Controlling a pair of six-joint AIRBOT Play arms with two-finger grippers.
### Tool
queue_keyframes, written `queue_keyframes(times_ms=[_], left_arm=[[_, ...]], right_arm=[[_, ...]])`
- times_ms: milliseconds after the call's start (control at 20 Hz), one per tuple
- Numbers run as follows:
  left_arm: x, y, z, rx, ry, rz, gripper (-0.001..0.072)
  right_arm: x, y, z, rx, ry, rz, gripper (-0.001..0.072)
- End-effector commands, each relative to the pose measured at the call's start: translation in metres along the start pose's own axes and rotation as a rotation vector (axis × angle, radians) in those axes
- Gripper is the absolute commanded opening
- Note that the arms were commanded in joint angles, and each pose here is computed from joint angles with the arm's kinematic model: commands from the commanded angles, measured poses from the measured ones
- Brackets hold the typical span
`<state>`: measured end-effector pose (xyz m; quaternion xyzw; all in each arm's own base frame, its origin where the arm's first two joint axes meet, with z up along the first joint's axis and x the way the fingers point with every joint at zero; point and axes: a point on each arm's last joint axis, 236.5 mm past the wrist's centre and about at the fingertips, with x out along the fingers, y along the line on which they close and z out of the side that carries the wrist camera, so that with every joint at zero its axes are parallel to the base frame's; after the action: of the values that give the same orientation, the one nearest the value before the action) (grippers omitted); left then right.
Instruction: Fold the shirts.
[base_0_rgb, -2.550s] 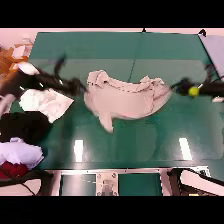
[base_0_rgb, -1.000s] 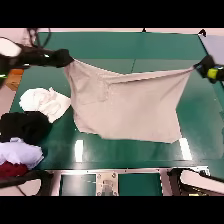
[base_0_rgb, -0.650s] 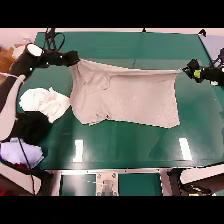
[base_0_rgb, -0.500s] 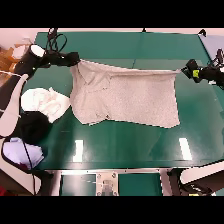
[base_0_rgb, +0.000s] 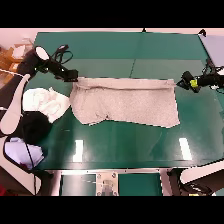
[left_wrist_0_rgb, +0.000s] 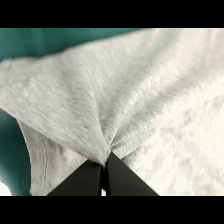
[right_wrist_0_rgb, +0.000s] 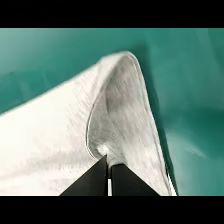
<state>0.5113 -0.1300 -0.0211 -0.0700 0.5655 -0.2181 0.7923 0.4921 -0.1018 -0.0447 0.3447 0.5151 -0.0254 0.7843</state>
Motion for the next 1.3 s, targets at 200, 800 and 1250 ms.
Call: queue_keyframes(times_ms=[200, 800, 1250], left_arm=[[0.013, 0.002, -0.046, -0.032, 0.155, -0.018, 0.0021], [-0.072, -0.038, -0.130, -0.202, 0.363, -0.120, 0.0526], [-0.014, -0.065, -0.254, -0.556, 0.118, -0.221, 0.0527]], right_arm=[[0.009, -0.024, -0.038, 0.078, 0.121, -0.072, 0.0023], [-0.090, -0.030, -0.114, 0.049, 0.202, -0.127, 0.0280], [-0.084, -0.094, -0.238, 0.347, 0.148, -0.172, 0.0294]])
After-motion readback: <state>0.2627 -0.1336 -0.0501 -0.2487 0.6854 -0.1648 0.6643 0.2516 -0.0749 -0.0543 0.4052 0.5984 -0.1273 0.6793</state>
